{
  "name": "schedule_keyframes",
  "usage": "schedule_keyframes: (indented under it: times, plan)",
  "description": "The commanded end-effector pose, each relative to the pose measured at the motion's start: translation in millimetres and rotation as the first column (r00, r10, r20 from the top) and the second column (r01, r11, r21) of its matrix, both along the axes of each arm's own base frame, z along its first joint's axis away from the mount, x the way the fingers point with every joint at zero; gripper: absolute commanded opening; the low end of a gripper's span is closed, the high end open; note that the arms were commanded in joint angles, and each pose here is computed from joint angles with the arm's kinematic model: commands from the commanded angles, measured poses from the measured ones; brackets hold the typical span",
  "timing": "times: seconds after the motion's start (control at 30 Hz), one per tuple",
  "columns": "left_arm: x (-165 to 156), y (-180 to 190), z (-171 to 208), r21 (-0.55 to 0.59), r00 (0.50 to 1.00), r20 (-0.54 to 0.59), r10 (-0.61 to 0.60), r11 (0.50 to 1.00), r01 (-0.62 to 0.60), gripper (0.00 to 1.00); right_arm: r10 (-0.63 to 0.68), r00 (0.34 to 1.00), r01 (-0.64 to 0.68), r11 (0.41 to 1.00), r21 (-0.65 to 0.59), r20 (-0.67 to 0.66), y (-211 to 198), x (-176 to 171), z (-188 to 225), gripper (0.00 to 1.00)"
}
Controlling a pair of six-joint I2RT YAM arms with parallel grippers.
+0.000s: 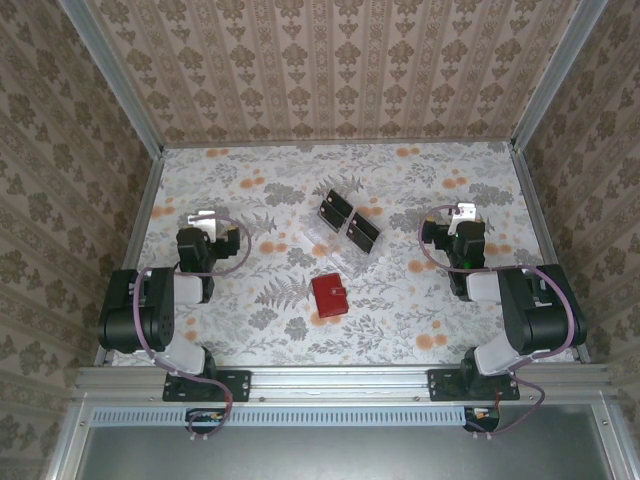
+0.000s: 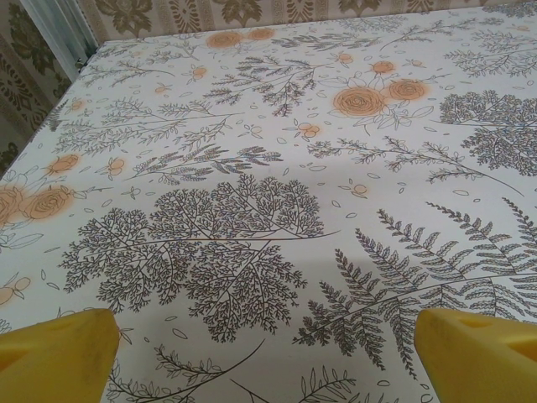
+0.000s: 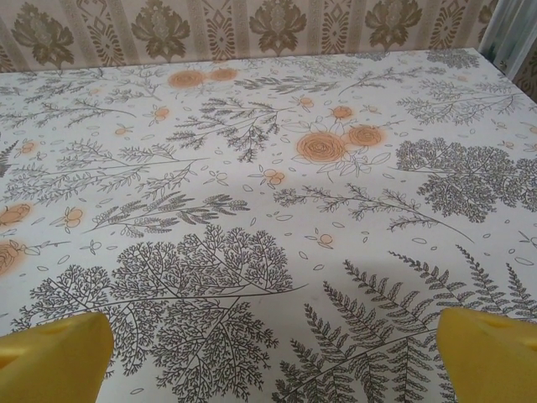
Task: Put the credit cards into the card holder
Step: Reset both arms
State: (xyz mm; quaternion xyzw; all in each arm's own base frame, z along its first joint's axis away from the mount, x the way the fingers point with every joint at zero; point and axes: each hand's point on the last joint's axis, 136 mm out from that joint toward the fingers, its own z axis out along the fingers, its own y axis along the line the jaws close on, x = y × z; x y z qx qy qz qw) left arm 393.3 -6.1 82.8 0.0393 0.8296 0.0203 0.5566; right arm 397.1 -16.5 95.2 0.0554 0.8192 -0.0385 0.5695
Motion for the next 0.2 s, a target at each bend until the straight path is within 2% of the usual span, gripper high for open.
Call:
schedule_keyframes:
  times: [0.0,0.17]
  plan:
    - [7.2,2.9,10.5,0.02,0.999,0.031,0.007,1.0,-0.008,1.0,0.017,1.0,-0.017,1.0,0.003,-0.001,2.9,3.5,1.0,1.0]
    - [6.6,3.1,11.6,0.021,0.999,0.036,0.009,1.0,-0.01,1.0,0.02,1.0,-0.02,1.0,0.0,0.013,3.4,1.1,3.2,1.0]
